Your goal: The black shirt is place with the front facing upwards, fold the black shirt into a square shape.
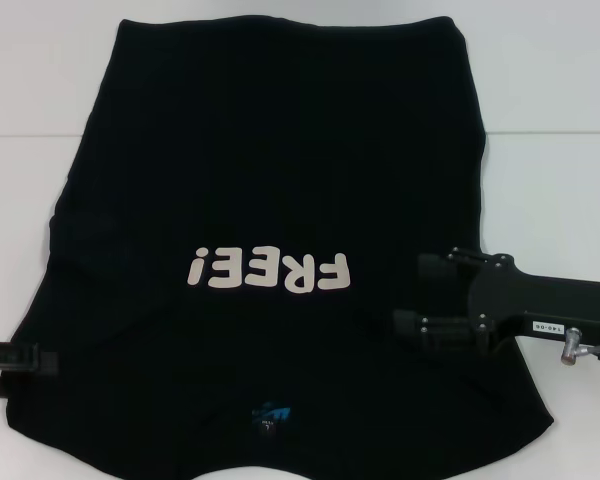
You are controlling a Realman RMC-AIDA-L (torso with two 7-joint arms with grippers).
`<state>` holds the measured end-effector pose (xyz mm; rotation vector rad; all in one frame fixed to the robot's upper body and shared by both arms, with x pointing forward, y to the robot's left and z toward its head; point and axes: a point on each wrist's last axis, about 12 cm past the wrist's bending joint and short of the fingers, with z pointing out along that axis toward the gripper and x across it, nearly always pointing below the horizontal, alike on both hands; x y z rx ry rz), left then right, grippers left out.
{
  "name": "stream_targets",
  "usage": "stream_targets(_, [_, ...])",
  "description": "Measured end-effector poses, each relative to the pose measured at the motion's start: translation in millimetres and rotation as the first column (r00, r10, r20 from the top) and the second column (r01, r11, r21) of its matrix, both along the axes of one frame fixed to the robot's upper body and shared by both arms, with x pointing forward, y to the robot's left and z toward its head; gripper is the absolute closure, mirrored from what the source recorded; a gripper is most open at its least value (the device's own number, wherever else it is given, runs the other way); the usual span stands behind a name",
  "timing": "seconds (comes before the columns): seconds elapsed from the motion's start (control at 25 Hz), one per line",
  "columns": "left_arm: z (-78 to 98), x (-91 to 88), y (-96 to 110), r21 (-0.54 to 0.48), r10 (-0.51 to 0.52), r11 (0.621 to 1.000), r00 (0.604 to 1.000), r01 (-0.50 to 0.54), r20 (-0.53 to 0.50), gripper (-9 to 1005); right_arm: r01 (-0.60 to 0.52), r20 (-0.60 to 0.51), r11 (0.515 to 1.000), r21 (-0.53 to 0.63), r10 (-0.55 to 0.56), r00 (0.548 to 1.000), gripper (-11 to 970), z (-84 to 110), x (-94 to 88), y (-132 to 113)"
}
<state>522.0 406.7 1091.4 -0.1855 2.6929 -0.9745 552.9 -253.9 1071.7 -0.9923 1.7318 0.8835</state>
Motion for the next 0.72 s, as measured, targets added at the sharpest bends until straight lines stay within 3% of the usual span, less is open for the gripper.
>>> stream_targets(0.12, [0.5,0.3,0.2,0.005,-0.002,1.000,1.000,0.002,0.000,109,0.000,-0.002,1.000,0.001,0.000,1.000,27,-0.4,-0.4,0.2])
stream_targets(0.56, [-0.1,0.1,6.5,0.086,0.012,0.996,1.000,-0.013,0.014,271,-0.004,-0.007,1.000,0.008,0.004,1.000,28,0.5,-0.5,1.1])
stream_targets(0.72, [-0.9,0.0,5.7,0.098,-0.003,0.995,1.000,0.002,0.009,376,-0.005,-0.008,1.000,0.011,0.005,1.000,27,0.5,-0.9,1.0])
